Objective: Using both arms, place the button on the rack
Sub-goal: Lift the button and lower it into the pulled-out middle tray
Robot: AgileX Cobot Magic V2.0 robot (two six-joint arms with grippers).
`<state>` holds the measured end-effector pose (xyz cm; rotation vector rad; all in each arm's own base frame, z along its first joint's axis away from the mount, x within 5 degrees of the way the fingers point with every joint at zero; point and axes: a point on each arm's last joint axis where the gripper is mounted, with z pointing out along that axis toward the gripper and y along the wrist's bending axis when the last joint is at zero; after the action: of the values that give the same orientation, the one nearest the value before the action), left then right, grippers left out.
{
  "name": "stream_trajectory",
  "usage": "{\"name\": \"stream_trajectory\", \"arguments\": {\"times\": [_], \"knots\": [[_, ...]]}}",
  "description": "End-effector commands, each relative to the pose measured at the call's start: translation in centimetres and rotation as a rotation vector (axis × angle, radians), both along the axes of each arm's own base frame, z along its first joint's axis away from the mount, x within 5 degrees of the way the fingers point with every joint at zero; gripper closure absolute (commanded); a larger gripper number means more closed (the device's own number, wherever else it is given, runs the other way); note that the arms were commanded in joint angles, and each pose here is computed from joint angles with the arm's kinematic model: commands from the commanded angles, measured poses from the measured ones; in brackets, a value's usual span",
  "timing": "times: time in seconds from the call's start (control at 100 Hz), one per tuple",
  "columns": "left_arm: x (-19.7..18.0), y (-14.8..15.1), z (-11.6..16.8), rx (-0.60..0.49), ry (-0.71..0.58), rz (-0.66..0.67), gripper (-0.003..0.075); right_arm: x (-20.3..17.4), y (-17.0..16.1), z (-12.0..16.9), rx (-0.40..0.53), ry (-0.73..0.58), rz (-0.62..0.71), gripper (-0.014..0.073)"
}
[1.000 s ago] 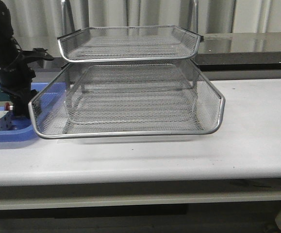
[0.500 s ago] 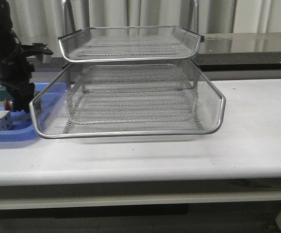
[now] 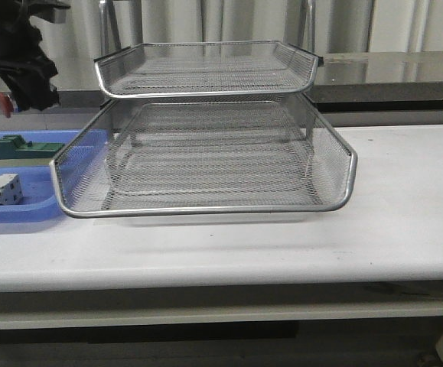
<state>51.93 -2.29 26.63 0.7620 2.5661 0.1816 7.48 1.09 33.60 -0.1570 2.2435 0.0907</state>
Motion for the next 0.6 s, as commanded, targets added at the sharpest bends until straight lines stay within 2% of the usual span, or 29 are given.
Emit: {"name": "stream_trajectory", "arguments": {"times": [0.0, 0.19, 0.33, 0.59], "knots": [[-2.4, 0.2, 7.2, -0.034, -0.136, 0.047, 0.0716, 0.3, -0.1, 1.3, 0.006, -0.081, -0.015, 0.0663], [-5.1, 0.1, 11.5, -0.053, -0.199, 0.061, 0.0716, 0.3, -0.1, 1.3, 0.006, -0.081, -0.015, 0.0663], [-7.8, 0.0, 13.5, -0.061, -0.197, 0.059, 0.0716, 0.3, -0.1, 1.3, 0.006, -0.081, -0.015, 0.0663], [-13.3, -1.5, 14.6, -0.109, -0.124, 0.011, 0.0716, 0.3, -0.1, 1.3, 0.006, -0.081, -0.015, 0.0663]]}}
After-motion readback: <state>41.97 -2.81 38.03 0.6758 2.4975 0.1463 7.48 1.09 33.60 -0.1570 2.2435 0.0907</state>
